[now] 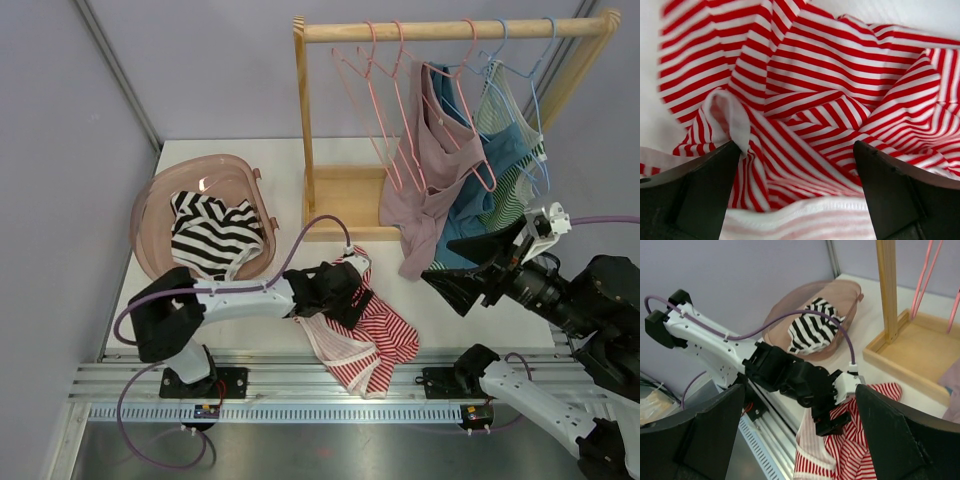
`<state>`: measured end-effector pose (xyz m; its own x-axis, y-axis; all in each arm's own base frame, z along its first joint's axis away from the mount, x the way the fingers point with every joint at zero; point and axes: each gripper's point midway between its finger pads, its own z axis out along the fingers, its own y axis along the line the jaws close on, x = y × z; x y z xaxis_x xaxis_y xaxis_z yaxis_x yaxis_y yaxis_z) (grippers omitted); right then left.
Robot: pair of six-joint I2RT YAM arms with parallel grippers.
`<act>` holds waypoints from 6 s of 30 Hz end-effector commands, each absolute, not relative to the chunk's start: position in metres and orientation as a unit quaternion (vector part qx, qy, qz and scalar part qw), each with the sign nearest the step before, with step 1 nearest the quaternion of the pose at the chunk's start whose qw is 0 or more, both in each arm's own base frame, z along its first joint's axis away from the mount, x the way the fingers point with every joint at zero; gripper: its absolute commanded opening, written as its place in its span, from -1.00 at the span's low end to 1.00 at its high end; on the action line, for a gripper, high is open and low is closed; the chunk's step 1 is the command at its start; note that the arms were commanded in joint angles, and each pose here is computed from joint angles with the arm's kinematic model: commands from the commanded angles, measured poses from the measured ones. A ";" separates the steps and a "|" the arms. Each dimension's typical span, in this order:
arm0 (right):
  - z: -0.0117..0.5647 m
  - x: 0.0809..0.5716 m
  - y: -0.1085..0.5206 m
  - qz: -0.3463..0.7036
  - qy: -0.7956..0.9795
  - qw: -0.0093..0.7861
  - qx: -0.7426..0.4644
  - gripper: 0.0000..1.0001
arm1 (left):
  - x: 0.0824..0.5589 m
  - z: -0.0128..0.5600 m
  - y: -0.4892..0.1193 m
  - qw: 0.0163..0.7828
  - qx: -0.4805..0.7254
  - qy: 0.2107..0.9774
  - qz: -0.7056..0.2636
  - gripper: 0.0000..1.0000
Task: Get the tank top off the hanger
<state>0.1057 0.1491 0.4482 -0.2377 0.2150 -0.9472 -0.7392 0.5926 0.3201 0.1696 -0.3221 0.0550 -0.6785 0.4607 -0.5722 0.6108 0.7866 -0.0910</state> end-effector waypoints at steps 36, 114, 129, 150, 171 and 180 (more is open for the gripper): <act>0.427 0.057 0.117 0.438 0.646 0.597 -0.185 0.99 | 0.221 0.324 -0.218 0.548 0.087 0.827 -0.090 -1.00; 0.462 0.408 0.100 0.056 0.796 0.596 -0.086 0.01 | 0.223 0.257 -0.102 0.506 0.057 0.847 -0.155 0.98; 0.470 0.409 0.123 0.127 0.796 0.587 -0.077 -1.00 | 0.222 0.255 -0.107 0.502 0.065 0.846 -0.166 0.98; 0.555 0.363 0.113 0.157 0.714 0.680 -0.056 -1.00 | 0.221 0.259 -0.104 0.512 0.056 0.841 -0.165 0.98; 0.493 0.214 0.089 0.191 0.777 0.596 -0.064 -1.00 | 0.210 0.327 -0.126 0.549 0.076 0.798 -0.238 0.98; 0.392 0.162 0.101 0.233 0.841 0.479 -0.098 -1.00 | 0.202 0.365 -0.152 0.568 0.086 0.763 -0.295 0.98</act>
<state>0.1712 0.0870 0.4169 -0.4442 0.0699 -0.8932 -0.3398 0.9094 0.2401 0.2025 -0.1373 0.3382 -0.3822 -0.1518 -0.9115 0.4134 0.8541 -0.3156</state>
